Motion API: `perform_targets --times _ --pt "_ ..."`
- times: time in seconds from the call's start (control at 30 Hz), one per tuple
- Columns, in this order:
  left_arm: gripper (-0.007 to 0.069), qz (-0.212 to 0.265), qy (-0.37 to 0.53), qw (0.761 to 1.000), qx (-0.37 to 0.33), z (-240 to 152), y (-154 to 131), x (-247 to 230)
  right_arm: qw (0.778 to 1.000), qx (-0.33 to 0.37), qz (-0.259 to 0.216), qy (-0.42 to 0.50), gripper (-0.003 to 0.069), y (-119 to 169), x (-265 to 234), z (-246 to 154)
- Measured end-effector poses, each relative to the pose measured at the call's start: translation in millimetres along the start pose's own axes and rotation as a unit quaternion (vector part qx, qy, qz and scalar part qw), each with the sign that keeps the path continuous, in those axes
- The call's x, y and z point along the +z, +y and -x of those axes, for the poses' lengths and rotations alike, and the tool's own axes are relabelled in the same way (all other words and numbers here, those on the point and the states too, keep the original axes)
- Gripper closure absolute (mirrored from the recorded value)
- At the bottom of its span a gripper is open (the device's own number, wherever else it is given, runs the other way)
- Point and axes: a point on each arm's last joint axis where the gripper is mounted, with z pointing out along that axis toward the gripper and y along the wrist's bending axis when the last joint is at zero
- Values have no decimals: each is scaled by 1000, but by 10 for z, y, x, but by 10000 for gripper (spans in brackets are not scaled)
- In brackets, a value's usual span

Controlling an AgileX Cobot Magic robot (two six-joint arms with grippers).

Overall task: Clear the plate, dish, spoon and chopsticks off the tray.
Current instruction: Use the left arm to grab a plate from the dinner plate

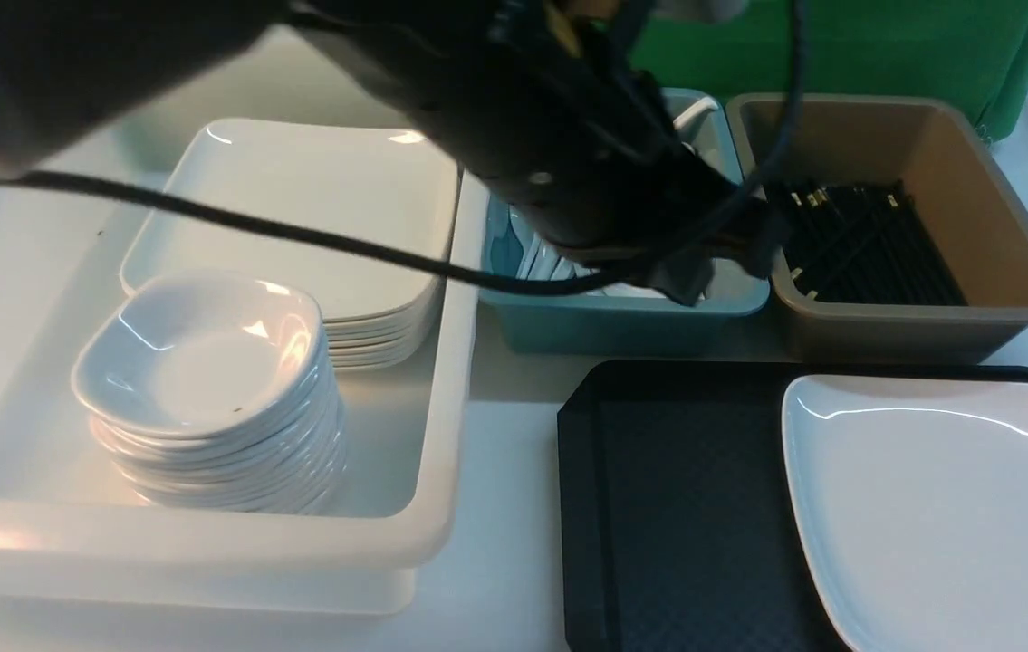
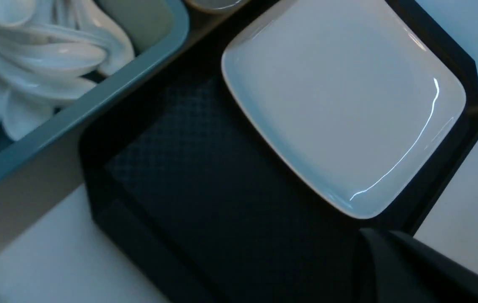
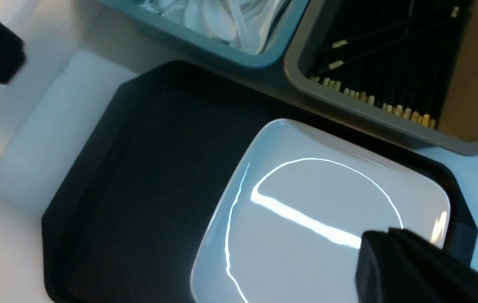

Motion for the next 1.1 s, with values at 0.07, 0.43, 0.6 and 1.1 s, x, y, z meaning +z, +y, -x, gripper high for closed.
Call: perform_targets --times 0.07,0.43,0.6,1.1 --pt "624 -8 12 1000 8 94 -59 220 1000 4 -6 -5 622 11 -68 -90" --pt "415 -30 60 998 22 255 -224 1438 995 36 -20 92 624 49 283 -750" --pt "204 -16 75 997 5 155 -123 1851 991 49 -17 119 624 57 438 -895" --pt "79 38 21 999 -8 30 124 2507 994 53 -23 91 624 43 461 -855"
